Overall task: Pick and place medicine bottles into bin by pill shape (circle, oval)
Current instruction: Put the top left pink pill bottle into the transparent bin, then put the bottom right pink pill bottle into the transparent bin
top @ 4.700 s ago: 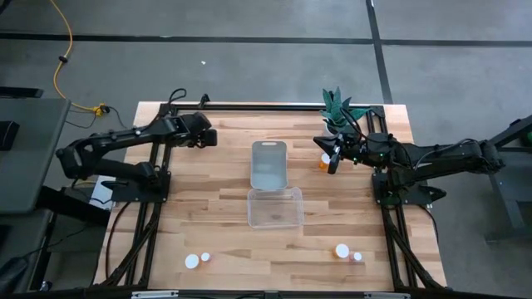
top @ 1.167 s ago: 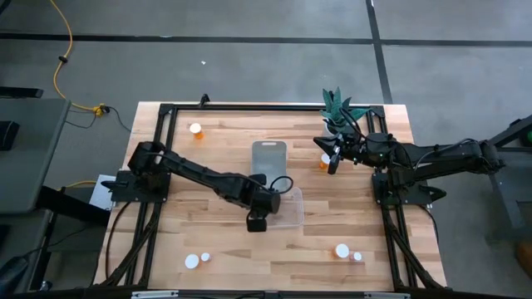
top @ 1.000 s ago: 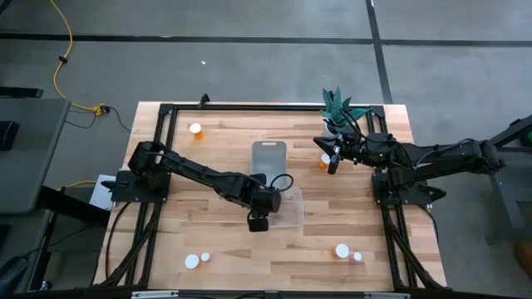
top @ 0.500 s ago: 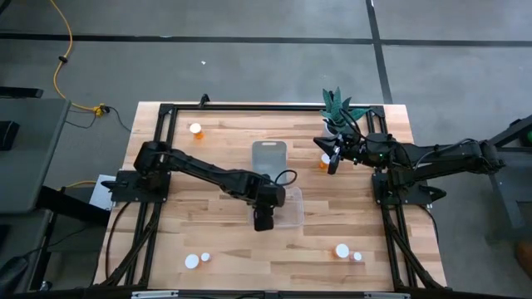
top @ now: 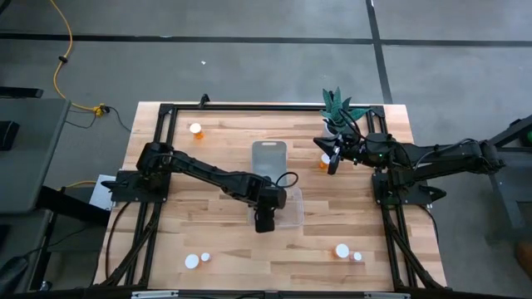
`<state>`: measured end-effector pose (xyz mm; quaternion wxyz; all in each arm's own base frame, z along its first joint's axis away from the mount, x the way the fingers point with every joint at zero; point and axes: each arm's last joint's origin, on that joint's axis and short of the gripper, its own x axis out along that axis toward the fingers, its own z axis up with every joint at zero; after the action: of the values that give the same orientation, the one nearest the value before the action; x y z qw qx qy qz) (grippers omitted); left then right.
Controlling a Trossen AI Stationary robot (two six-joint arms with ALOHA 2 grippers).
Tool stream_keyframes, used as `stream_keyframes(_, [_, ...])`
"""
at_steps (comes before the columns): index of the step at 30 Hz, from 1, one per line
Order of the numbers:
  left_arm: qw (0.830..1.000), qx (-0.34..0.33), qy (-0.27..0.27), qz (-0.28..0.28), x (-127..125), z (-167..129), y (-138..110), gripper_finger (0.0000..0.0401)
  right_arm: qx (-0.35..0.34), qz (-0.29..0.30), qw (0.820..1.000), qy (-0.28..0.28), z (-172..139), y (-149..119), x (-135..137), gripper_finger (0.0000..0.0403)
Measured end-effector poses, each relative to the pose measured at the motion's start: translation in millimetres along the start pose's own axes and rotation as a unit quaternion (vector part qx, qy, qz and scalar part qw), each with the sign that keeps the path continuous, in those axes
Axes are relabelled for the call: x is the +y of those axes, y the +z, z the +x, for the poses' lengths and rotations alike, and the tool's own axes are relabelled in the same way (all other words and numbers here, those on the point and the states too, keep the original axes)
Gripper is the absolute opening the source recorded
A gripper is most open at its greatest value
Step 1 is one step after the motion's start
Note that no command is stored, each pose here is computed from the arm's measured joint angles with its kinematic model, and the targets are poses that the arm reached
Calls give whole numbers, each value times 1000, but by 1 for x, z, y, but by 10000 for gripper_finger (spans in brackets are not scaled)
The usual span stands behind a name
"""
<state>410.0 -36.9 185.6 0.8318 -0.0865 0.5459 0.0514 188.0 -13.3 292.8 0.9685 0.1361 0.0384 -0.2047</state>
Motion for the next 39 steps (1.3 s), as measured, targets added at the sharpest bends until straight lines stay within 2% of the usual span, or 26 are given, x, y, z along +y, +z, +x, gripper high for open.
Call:
stream_keyframes(7, [1000,-1,-11,0,-1,0,1,166,0,0,1000,0,0,0,0,1])
stream_keyframes(15, [999,-8,-35,-12,8,-9,5,190,0,0,1000,0,0,0,0,1])
stream_keyframes(22, [997,-53,-40,-27,34,-56,14,196,0,-2,1000,0,0,0,0,1])
stream_keyframes(27, [989,-134,-33,-54,61,-122,16,196,0,-9,1000,1,0,0,0,1])
stream_keyframes(30, [974,-219,-10,-55,72,-170,12,196,1,-8,1000,11,0,0,1,1])
stream_keyframes(34, [932,-359,-4,-59,77,-217,-11,187,0,-8,1000,15,0,1,1,1])
stream_keyframes(39, [878,-470,-32,-88,83,-228,-68,159,1,-7,1000,28,0,1,2,1])
